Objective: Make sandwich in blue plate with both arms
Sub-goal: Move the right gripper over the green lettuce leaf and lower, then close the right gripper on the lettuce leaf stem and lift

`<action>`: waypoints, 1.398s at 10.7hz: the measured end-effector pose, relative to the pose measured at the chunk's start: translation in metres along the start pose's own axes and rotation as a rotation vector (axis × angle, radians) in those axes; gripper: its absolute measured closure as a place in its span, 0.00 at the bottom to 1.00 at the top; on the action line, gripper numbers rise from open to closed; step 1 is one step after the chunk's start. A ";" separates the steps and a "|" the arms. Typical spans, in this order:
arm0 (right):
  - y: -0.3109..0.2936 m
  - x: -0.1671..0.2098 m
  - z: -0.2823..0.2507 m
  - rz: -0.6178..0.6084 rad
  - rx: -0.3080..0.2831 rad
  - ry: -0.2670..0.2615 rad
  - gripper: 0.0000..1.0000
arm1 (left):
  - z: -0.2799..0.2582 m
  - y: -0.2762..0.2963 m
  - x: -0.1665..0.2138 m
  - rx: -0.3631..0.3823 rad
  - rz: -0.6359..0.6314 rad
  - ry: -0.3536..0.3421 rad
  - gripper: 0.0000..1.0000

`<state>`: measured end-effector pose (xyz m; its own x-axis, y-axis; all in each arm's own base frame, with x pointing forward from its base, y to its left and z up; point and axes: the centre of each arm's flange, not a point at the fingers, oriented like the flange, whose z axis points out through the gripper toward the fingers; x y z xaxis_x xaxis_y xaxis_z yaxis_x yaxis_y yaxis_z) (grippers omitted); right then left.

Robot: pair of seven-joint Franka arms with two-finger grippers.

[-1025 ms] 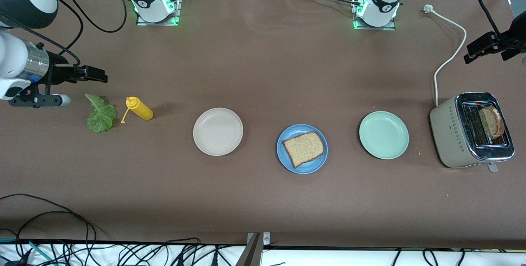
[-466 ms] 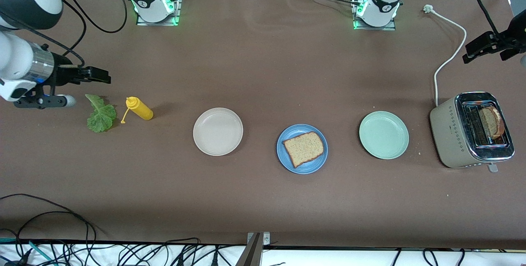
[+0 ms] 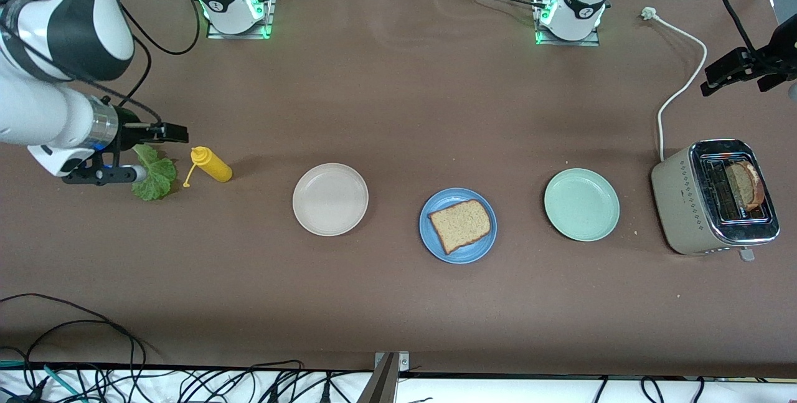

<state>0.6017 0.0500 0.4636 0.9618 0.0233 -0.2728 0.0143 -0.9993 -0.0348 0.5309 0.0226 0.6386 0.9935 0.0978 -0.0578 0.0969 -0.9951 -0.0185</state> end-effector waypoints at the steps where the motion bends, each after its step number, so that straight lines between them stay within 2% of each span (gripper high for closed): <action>1: 0.022 0.004 0.011 0.004 -0.022 -0.004 0.00 | 0.000 0.000 0.000 0.000 0.000 0.000 0.00; 5: 0.099 0.008 0.042 -0.037 -0.087 0.007 0.00 | 0.000 -0.001 0.000 0.000 -0.001 0.000 0.00; 8: 0.152 0.012 0.082 -0.116 -0.107 0.023 0.00 | 0.000 -0.001 0.000 0.000 -0.002 0.000 0.00; 11: 0.170 0.022 0.126 -0.147 -0.110 -0.028 0.00 | 0.000 -0.002 0.000 0.000 -0.003 0.000 0.00; 15: 0.179 0.045 0.199 -0.261 -0.140 -0.032 0.00 | 0.000 -0.002 0.000 0.000 -0.003 0.000 0.00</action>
<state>0.5926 -0.1224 0.2537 0.9114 0.2791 -0.3025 0.3002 -0.9536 0.0247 0.5311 0.0243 0.6386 0.9932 0.1010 -0.0576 0.1001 -0.9948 -0.0184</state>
